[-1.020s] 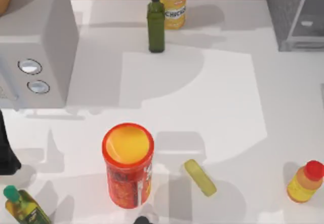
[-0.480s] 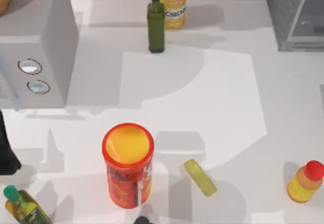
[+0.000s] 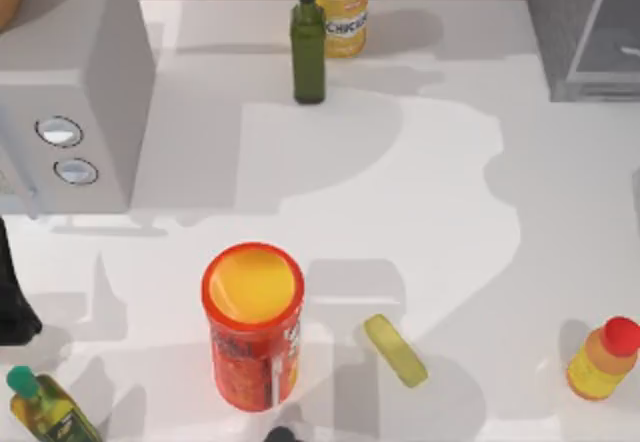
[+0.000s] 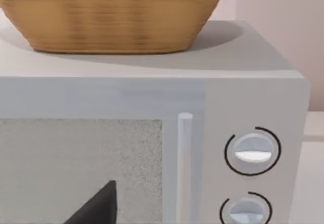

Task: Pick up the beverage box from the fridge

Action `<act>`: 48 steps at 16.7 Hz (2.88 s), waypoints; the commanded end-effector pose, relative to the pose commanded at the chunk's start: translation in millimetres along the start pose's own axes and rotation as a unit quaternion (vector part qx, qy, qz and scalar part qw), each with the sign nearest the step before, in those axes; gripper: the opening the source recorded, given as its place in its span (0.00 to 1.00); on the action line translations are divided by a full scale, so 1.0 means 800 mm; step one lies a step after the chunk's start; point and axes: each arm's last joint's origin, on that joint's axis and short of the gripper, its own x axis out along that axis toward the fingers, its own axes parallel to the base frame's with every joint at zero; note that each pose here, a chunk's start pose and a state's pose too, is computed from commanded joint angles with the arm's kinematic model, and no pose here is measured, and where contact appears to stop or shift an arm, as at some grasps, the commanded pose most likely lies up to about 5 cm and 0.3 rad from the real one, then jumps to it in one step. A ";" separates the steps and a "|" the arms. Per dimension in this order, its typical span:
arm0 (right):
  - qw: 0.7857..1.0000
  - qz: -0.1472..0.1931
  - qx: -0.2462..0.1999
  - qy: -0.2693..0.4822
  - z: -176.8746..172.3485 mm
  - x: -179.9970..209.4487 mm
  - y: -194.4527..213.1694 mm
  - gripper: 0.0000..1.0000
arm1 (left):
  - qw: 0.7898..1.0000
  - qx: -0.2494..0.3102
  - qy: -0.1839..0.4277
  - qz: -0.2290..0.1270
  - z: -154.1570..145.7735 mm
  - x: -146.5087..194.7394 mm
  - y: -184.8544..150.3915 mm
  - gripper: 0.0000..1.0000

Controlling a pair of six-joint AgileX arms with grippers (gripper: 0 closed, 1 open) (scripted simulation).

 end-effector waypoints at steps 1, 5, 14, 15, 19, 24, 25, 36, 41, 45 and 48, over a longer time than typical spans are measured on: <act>1.000 -0.001 0.000 -0.001 0.001 -0.001 -0.001 0.00 | 1.000 0.000 0.000 0.000 0.000 0.000 0.000 1.00; 1.000 0.002 -0.004 -0.020 0.013 -0.030 -0.002 0.00 | 1.000 0.000 0.000 0.000 0.000 0.000 0.000 1.00; 1.000 0.000 0.000 0.000 -0.013 -0.124 0.000 0.00 | 1.000 0.000 0.000 0.000 0.000 0.000 0.000 1.00; 1.000 0.000 0.000 0.000 -0.013 -0.124 0.000 0.00 | 1.000 0.000 0.000 0.000 0.000 0.000 0.000 1.00; 1.000 0.003 0.001 0.003 -0.013 -0.124 0.003 0.00 | 1.000 0.000 0.000 0.000 0.000 0.000 0.000 1.00; 1.000 0.001 -0.005 -0.004 0.028 -0.158 0.019 0.00 | 1.000 0.000 0.000 0.000 0.000 0.000 0.000 1.00; 1.000 0.001 -0.007 -0.007 0.040 -0.171 0.025 0.00 | 1.000 0.000 0.000 0.000 0.000 0.000 0.000 1.00; 0.999 -0.001 -0.007 -0.051 0.069 -0.408 0.088 0.00 | 1.000 0.000 0.000 0.000 0.000 0.000 0.000 1.00; 0.998 0.004 -0.002 -0.056 0.013 -0.453 0.097 0.00 | 1.000 0.000 0.000 0.000 0.000 0.000 0.000 1.00; 0.999 0.006 -0.001 -0.052 -0.012 -0.459 0.099 0.00 | 1.000 0.000 0.000 0.000 0.000 0.000 0.000 1.00; 0.999 0.006 -0.001 -0.052 -0.013 -0.459 0.099 0.00 | 1.000 0.000 0.000 0.000 0.000 0.000 0.000 1.00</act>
